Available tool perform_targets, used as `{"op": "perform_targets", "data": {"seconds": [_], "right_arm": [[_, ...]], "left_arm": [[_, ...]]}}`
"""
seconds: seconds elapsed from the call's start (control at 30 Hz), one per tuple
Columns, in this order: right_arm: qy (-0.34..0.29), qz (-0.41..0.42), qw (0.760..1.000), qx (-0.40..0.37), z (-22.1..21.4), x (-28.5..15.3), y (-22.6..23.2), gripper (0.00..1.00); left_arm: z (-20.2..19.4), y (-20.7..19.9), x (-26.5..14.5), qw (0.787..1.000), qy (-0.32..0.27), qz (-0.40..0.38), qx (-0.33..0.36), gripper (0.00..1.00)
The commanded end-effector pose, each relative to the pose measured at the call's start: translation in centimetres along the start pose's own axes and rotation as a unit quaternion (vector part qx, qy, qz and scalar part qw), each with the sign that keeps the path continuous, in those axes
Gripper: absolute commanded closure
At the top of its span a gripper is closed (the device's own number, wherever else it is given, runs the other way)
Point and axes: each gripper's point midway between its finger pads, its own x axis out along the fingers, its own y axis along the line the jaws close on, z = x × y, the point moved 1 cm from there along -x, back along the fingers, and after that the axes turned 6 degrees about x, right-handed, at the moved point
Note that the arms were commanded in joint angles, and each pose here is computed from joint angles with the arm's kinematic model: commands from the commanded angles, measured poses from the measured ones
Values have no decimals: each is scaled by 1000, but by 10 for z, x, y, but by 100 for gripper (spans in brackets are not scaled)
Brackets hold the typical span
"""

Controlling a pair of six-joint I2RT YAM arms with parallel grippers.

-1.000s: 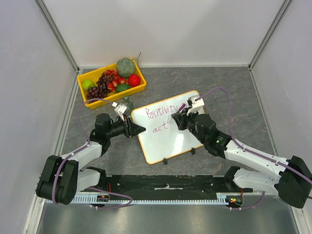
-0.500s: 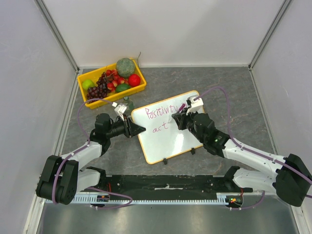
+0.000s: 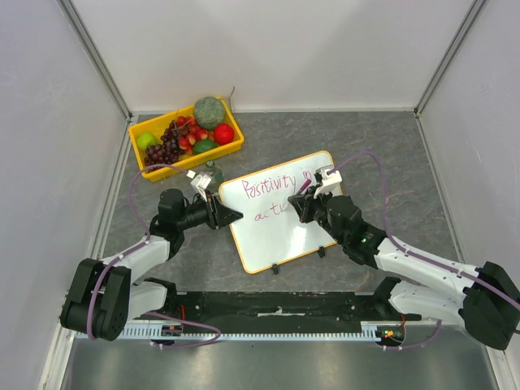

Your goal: Write a sentence on the whiteboard

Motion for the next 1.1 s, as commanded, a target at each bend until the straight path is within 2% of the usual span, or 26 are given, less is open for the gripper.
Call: {"op": "perform_targets", "data": {"seconds": [0.0, 0.47, 0.73, 1.07], "right_arm": [[12, -10, 1000, 1, -11, -3, -9, 100], [-49, 15, 998, 24, 48, 2, 14, 100], [-53, 14, 998, 34, 54, 13, 11, 100], [-33, 10, 999, 35, 36, 17, 5, 100]], "left_arm": [[-7, 5, 3, 1000, 14, 4, 25, 98], [-7, 4, 3, 1000, 13, 4, 26, 98], [-7, 4, 3, 1000, 13, 3, 26, 98], [-7, 4, 3, 1000, 13, 4, 26, 98]]}}
